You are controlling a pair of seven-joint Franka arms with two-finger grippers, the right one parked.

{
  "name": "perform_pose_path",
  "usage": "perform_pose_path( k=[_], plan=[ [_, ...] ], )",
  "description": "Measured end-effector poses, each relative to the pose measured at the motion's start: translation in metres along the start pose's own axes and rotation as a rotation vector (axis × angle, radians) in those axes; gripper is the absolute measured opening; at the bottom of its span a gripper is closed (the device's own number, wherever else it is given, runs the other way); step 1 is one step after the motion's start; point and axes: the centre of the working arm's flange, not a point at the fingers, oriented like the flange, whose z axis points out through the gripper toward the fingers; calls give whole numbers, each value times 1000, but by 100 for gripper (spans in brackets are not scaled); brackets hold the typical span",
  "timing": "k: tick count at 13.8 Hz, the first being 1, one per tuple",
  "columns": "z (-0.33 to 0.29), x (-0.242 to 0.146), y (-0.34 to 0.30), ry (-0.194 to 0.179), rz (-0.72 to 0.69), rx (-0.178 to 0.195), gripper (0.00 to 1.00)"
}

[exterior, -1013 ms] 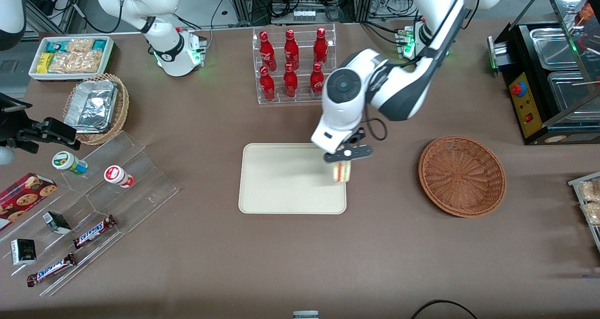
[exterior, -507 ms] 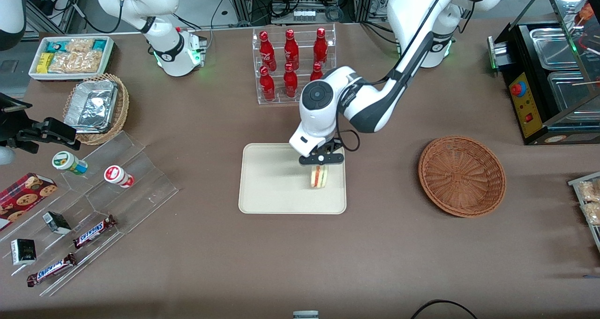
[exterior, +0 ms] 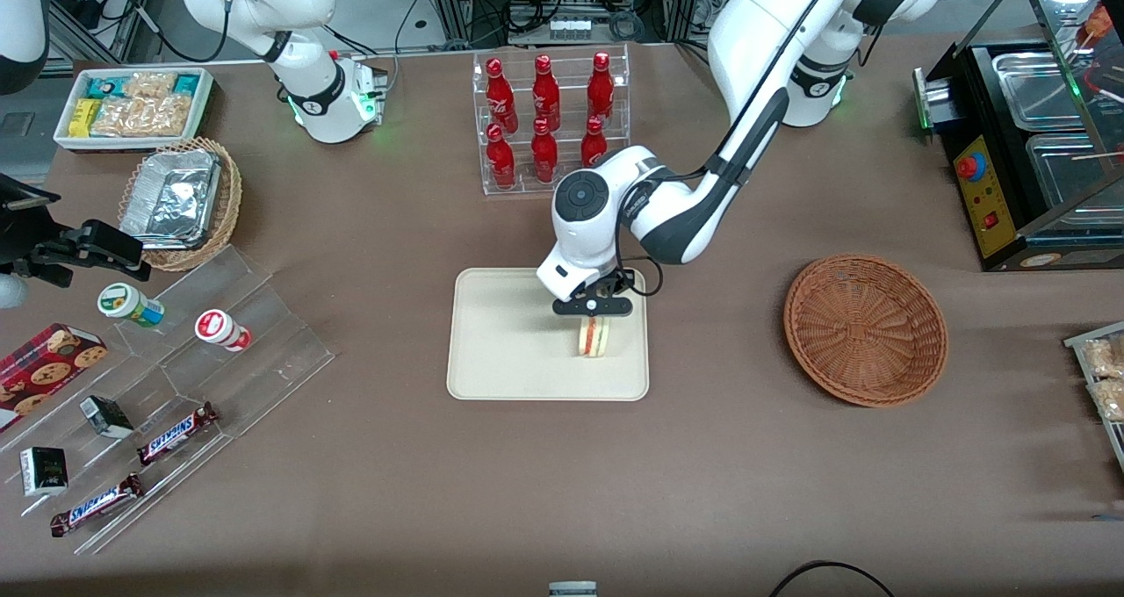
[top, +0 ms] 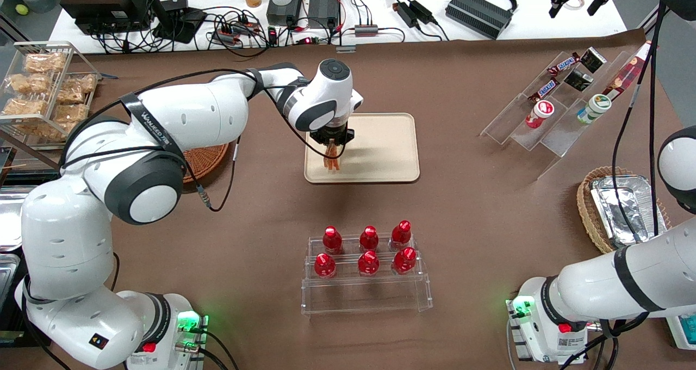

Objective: Place sandwich from basket to tray
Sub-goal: 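Lower the sandwich onto the tray and open the left gripper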

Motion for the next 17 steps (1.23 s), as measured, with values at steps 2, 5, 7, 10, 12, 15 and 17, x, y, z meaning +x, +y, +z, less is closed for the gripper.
perform_pose_path(
  k=[2, 5, 7, 10, 12, 15, 17],
  plan=[
    [5, 0, 0, -5, 0, 4, 28],
    [6, 1, -1, -3, -1, 4, 55],
    [4, 2, -1, -1, -2, 3, 75],
    [-4, 8, 0, 14, -30, -9, 100],
    [-20, 16, -1, 37, -68, -27, 100],
    [-70, 25, -10, 88, -166, -53, 100],
    [-110, 29, -24, 120, -242, -54, 100]
  ],
)
